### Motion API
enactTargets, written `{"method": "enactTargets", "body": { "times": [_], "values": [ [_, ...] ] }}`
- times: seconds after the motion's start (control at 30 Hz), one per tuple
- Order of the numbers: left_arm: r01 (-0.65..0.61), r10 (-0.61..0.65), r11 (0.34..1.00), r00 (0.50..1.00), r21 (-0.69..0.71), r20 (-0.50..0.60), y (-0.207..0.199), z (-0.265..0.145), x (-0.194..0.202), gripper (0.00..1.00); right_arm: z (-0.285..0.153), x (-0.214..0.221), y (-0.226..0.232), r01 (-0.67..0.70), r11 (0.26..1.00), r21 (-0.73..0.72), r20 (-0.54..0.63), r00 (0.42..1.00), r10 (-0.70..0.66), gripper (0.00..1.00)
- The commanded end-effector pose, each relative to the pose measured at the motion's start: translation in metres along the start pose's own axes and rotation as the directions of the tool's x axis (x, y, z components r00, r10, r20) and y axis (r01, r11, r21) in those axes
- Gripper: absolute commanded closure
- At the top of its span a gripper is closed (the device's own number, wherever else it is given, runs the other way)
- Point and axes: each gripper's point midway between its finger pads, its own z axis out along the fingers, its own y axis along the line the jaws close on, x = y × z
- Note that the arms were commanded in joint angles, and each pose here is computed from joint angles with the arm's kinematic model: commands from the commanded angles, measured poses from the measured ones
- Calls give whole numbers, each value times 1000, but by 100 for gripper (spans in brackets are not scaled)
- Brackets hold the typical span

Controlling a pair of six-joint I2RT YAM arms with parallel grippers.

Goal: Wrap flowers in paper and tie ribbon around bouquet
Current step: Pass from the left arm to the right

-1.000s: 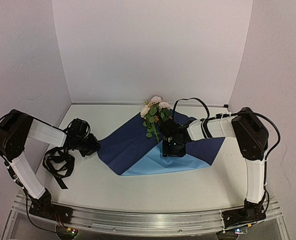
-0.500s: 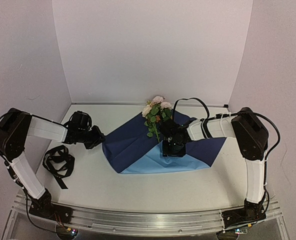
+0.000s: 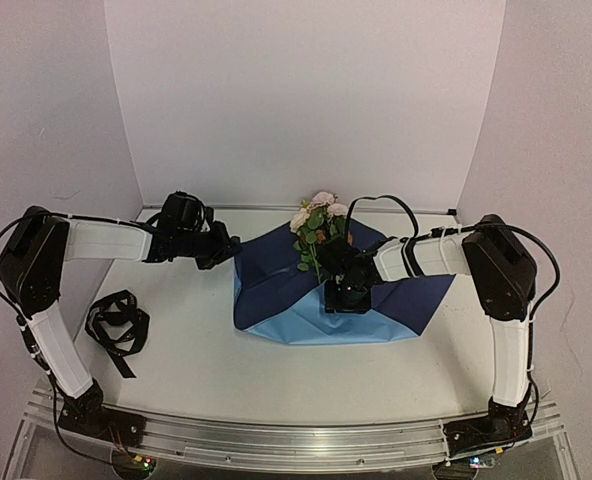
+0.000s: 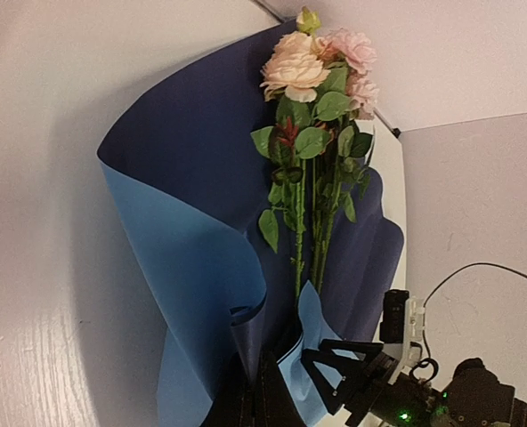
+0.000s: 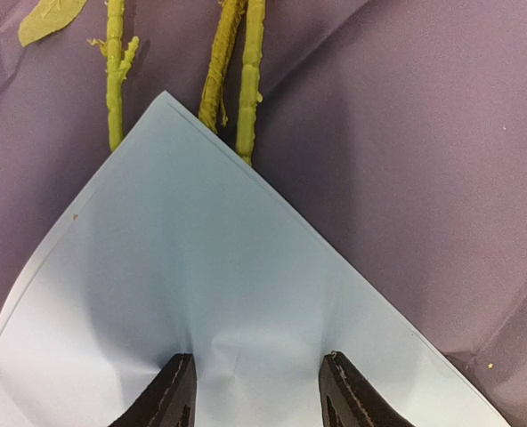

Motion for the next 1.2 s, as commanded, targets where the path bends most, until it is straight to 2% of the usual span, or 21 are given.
{"method": "enactTargets", "body": {
  "times": [0.0,0.23,0.43,0.67,1.0,1.17],
  "values": [
    [28,-28,999,999,-24,-25,9,-1,5,100,27,40,-25,40,994,101,-130,991,-27,51],
    [24,-22,999,999,40,-39,-12,-5,1,100,26,38,-27,39,993,114,-115,993,-25,50],
    [73,-60,984,995,165,-84,-44,-5,4,100,29,37,-27,47,992,119,-116,993,-33,50],
    [132,-109,944,990,301,-90,-88,-6,-13,100,35,42,-32,56,988,143,-121,992,-38,50],
    [235,-184,868,970,437,-157,-135,26,-17,100,39,44,-33,52,988,144,-123,992,-34,50],
    [241,-171,872,966,427,-196,-140,62,-6,100,36,42,-33,47,989,141,-114,993,-31,50]
  ]
}}
